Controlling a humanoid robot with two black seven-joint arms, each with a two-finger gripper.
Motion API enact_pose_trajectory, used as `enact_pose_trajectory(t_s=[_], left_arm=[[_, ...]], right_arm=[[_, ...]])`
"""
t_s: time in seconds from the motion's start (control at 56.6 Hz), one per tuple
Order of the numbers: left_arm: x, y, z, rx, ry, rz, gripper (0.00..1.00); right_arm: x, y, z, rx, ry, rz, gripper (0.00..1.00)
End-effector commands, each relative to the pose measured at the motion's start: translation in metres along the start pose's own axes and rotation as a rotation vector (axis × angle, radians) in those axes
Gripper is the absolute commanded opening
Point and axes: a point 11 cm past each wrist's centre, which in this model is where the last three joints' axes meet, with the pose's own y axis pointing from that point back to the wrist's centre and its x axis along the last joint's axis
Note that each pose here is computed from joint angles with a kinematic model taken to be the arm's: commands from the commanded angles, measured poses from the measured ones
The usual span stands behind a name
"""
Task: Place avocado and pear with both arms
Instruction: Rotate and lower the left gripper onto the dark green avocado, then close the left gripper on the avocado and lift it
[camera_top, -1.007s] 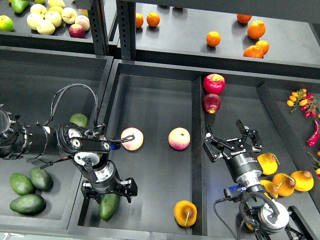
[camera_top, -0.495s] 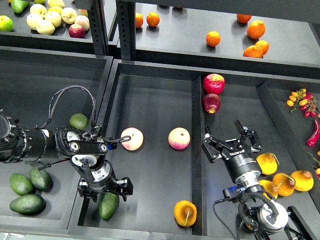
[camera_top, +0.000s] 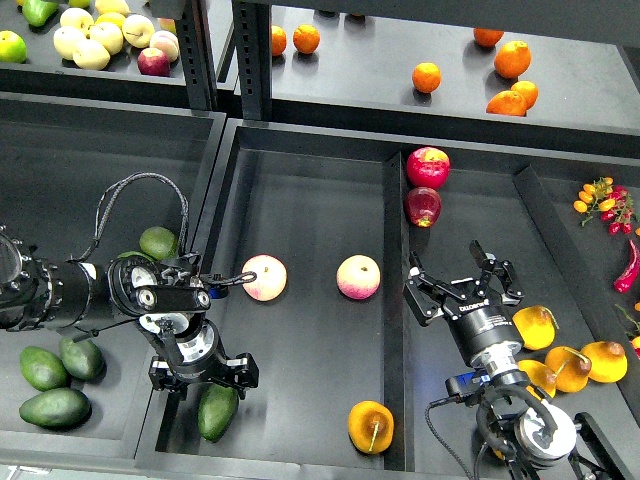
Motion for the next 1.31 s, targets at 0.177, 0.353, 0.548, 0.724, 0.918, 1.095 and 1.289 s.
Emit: enact_pose_trajectory(t_s=[0.177, 0.353, 0.548, 0.724, 0.918, 1.095, 1.289], left_arm=[[0.001, -0.004, -0.003, -0.004, 0.023, 0.0, 0.93], [-0.003, -0.008, -0.004, -0.009, 0.034, -0.01, 0.87], [0.002, -0.01, -0.005, -0.022, 0.065, 0.001, 0.79], [0.005, -0.009, -0.005, -0.032, 0.083, 0.007, 0.69], [0.004, -0.01, -0.003, -0.053, 0.114, -0.007, 0.56], [0.0, -0.011, 0.002, -0.085, 0.154, -0.033, 0.4], [0.002, -0.008, 0.007, -0.112, 0.173, -0.036, 0.28]], right_arm=[[0.0, 0.0, 0.0, 0.0, 0.001, 0.0, 1.0], [0.0, 0.0, 0.0, 0.0, 0.001, 0.0, 1.0], [0.0, 0.0, 0.0, 0.0, 0.001, 0.0, 1.0], [0.0, 0.0, -0.001, 0.002, 0.001, 0.0, 1.0], [0.0, 0.0, -0.001, 0.003, 0.001, 0.001, 1.0], [0.001, 0.001, -0.001, 0.004, 0.001, 0.003, 1.0], [0.001, 0.001, -0.001, 0.002, 0.001, 0.003, 1.0]])
